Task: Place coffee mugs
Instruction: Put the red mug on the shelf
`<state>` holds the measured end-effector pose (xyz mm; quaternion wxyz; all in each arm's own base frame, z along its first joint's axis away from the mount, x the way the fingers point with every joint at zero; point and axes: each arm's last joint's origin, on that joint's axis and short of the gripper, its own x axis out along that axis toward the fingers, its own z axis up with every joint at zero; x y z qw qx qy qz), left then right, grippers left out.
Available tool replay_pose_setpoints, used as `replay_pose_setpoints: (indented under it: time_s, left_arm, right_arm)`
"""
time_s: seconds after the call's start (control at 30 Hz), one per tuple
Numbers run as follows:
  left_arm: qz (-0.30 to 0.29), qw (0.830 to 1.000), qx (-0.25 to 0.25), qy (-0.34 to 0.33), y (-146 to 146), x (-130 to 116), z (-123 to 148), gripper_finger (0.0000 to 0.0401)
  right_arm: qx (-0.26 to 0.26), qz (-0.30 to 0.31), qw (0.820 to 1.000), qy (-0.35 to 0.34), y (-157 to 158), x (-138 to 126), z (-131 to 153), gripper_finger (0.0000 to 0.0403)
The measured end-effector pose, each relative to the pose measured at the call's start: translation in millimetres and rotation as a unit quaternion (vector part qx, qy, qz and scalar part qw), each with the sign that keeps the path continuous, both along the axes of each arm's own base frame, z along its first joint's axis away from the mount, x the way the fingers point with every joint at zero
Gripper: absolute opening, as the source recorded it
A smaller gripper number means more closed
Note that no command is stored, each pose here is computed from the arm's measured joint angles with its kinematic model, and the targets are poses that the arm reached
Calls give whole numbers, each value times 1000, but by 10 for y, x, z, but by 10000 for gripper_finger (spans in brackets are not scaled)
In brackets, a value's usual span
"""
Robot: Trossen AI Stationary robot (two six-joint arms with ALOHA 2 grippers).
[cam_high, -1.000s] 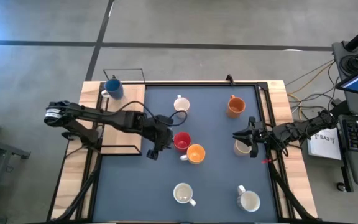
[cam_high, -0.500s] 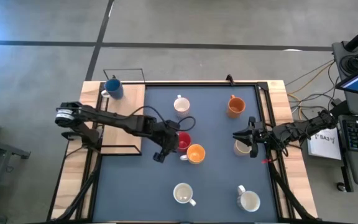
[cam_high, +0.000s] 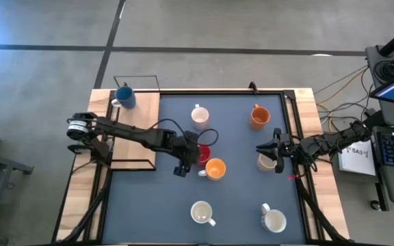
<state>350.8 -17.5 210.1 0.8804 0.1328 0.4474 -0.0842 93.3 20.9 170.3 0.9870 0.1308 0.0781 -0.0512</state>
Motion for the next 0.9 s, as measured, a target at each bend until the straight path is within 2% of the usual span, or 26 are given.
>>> replay_pose_setpoints:
  time_s: [0.17,0.4,0.67,0.9]
  left_arm:
    - [-1,1000,1,-1,0,1,0,73]
    - [-14,1000,10,7,2,-12,-9,9]
    - [-49,997,36,42,34,-154,74,5]
    - [-87,992,71,64,161,-489,401,5]
  right_arm:
    - [0,0,1000,0,0,0,0,57]
    - [0,0,1000,0,0,0,0,57]
    - [0,0,1000,0,0,0,0,57]
    - [0,0,1000,0,0,0,0,57]
